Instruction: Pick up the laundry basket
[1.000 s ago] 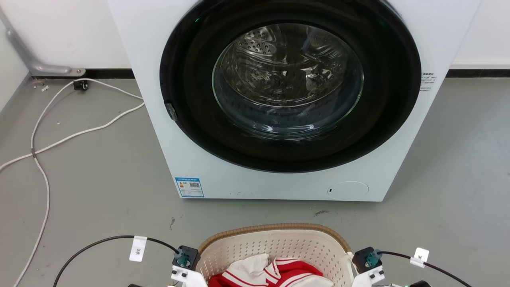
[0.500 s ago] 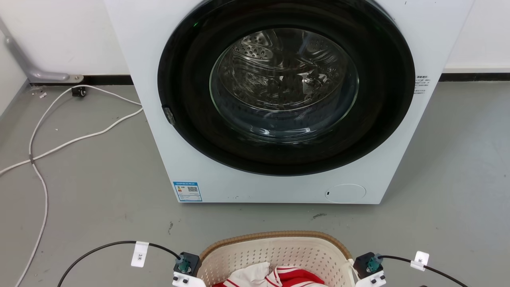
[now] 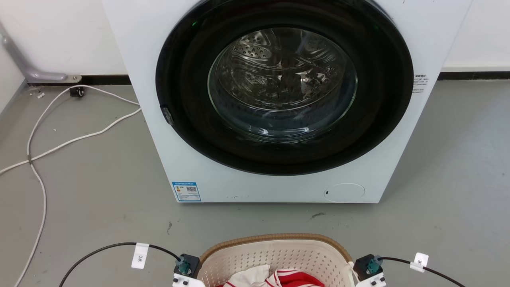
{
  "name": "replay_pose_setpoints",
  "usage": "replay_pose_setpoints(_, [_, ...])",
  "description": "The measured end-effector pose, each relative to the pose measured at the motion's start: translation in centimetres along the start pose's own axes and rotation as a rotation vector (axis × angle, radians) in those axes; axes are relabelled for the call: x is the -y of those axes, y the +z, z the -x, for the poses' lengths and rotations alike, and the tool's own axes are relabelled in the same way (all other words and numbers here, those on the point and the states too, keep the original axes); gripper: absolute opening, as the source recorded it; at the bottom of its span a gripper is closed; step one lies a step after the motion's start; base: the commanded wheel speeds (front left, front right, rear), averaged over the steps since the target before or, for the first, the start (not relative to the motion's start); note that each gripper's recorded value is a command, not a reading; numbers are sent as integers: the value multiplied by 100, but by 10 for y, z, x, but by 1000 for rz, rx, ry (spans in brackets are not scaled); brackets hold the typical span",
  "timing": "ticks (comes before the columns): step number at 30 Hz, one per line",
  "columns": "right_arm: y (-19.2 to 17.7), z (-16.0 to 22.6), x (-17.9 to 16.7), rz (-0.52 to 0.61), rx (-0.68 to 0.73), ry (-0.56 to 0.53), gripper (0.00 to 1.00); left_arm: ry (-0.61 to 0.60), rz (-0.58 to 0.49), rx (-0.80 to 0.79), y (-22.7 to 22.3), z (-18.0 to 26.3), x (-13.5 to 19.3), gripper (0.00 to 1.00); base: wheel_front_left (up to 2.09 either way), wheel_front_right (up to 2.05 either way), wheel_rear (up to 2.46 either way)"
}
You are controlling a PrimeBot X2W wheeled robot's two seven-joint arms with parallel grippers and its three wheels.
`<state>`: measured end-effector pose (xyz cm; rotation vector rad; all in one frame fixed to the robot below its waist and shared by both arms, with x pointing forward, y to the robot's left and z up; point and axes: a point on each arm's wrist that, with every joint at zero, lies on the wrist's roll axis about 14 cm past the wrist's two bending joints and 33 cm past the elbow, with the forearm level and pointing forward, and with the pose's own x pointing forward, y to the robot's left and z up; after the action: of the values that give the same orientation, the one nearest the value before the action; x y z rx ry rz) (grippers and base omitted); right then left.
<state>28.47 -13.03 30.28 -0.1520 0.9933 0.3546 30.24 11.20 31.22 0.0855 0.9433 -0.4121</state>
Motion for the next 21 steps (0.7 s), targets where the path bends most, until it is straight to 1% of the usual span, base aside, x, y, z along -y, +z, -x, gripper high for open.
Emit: replay_pose_setpoints(21, [-5, 0, -1, 0, -19, 8, 0, -4, -1, -4, -3, 0, 1, 0, 0, 0, 0])
